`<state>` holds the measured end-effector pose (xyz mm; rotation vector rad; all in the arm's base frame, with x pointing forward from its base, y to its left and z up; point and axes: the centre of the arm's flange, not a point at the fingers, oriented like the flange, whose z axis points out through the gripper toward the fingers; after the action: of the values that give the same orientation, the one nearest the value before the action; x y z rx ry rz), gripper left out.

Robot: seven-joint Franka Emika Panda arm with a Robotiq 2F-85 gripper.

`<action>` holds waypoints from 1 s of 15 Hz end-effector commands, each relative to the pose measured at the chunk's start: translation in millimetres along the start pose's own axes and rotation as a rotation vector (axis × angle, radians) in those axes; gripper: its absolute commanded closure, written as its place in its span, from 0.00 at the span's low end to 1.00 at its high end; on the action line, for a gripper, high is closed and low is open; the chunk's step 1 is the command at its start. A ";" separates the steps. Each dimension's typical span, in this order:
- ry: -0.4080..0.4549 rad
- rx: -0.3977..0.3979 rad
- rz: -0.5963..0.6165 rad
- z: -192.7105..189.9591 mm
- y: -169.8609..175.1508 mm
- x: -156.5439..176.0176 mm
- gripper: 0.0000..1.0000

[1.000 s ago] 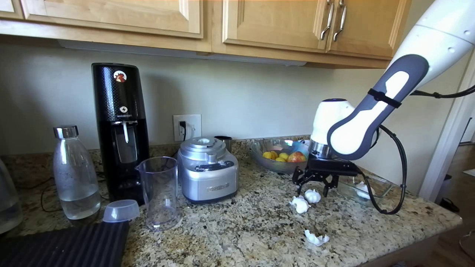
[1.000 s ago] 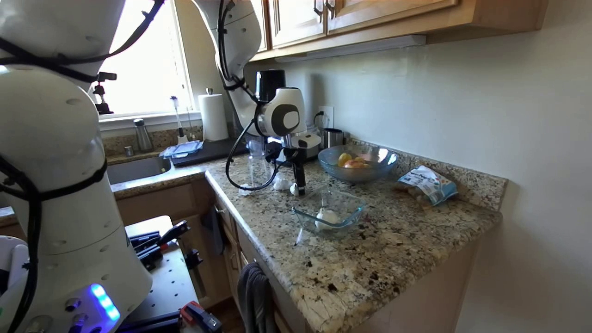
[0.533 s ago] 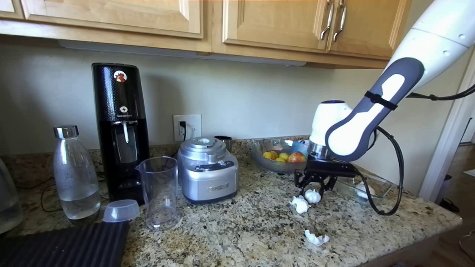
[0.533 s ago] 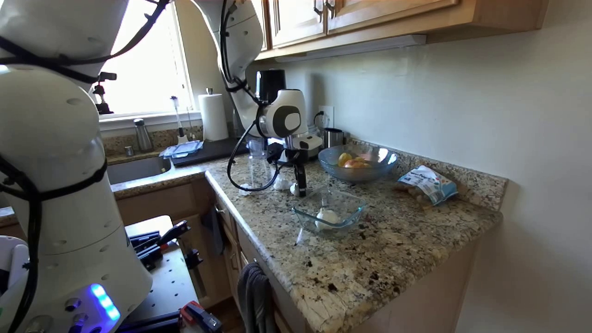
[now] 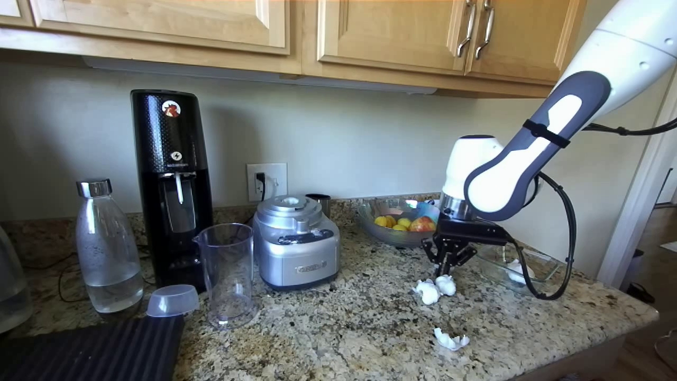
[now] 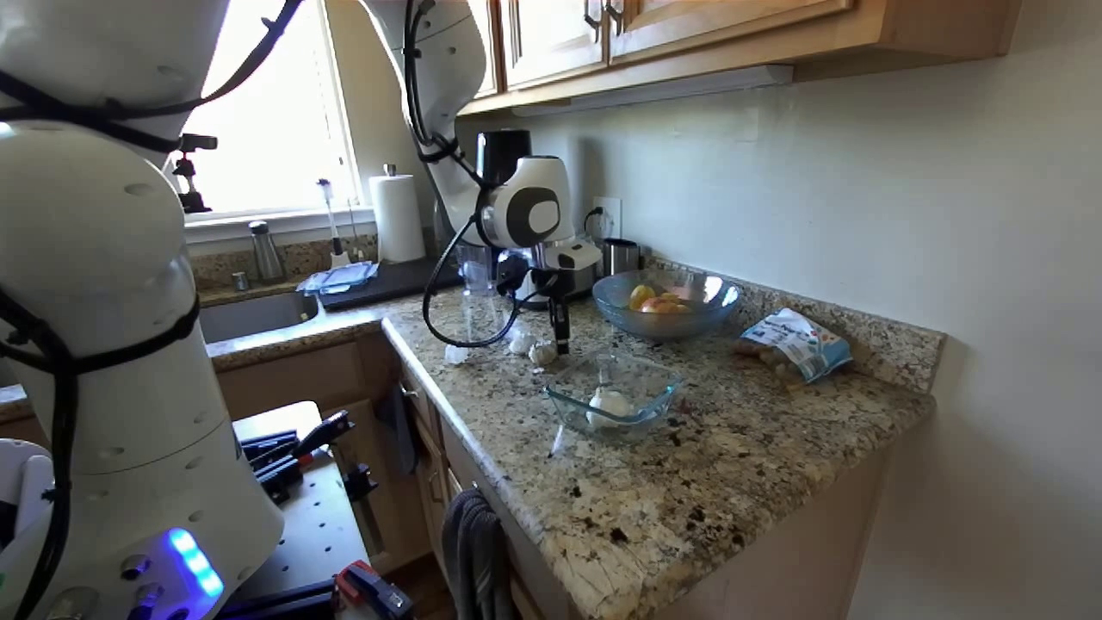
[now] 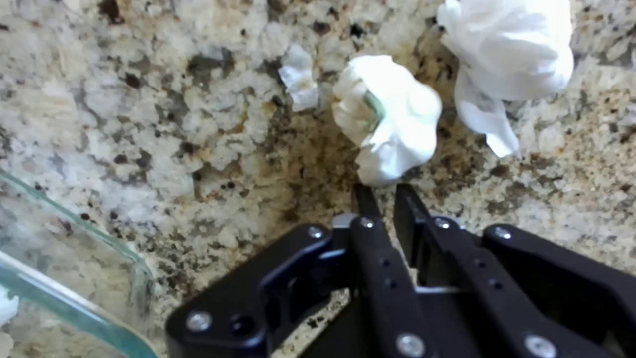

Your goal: Put the bulbs of garlic on the counter in the clear container

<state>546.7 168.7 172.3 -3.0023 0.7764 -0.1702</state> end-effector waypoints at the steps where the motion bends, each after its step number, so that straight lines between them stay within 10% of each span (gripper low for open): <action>1: 0.030 -0.008 -0.009 -55.9 23.4 -4.8 0.97; 2: 0.045 -0.004 -0.012 -64.7 27.4 -3.9 0.69; 5: 0.063 -0.009 -0.025 -79.2 39.2 -3.3 0.65; 15: -0.064 0.029 0.026 -63.3 20.6 -37.2 0.02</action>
<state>509.3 170.4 230.1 -2.9648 0.7960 -0.1433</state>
